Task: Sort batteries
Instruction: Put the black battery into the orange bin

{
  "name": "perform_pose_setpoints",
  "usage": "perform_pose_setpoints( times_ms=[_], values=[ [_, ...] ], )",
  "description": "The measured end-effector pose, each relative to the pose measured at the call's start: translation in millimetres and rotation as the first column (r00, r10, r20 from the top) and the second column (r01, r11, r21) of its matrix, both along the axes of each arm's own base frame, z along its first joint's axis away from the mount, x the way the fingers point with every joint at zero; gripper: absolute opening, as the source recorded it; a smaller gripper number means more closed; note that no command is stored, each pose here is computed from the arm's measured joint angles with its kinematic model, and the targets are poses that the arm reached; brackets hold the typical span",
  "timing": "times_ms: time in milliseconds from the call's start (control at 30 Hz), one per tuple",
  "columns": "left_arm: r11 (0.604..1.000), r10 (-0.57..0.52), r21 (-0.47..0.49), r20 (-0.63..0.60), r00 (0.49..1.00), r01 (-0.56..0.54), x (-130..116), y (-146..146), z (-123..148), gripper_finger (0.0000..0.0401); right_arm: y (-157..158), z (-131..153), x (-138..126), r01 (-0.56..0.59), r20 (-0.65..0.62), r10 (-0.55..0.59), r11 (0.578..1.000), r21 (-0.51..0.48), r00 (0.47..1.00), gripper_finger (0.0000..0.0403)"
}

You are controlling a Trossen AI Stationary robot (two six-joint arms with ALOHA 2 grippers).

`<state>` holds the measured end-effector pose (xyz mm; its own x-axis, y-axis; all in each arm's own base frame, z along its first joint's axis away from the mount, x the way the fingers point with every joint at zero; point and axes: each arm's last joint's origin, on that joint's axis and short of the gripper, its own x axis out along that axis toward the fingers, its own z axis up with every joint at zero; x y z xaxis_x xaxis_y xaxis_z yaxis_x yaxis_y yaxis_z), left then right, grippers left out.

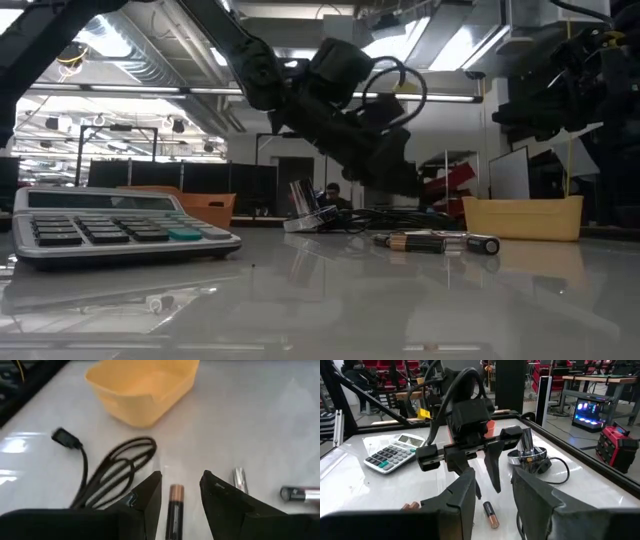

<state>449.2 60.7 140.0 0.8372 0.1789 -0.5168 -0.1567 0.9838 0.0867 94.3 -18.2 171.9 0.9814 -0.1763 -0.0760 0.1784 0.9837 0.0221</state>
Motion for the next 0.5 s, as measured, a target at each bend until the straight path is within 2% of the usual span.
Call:
perform_pose_setpoints(
  times_ms=[367,500],
  values=[
    [1.0,-0.001,-0.021,-0.116,0.993,-0.001,-6.1,-2.9,-9.2,0.0127,0.0,-0.2,-0.1,0.0,-0.005,0.0,1.0,0.0,1.0,0.0127],
    [1.0,-0.001,-0.02,-0.111,0.994,-0.001,-5.9,-2.8,-8.7,0.0127,0.1,-0.4,-0.1,0.0,-0.006,0.0,1.0,0.001,1.0,0.0127]
  ],
)
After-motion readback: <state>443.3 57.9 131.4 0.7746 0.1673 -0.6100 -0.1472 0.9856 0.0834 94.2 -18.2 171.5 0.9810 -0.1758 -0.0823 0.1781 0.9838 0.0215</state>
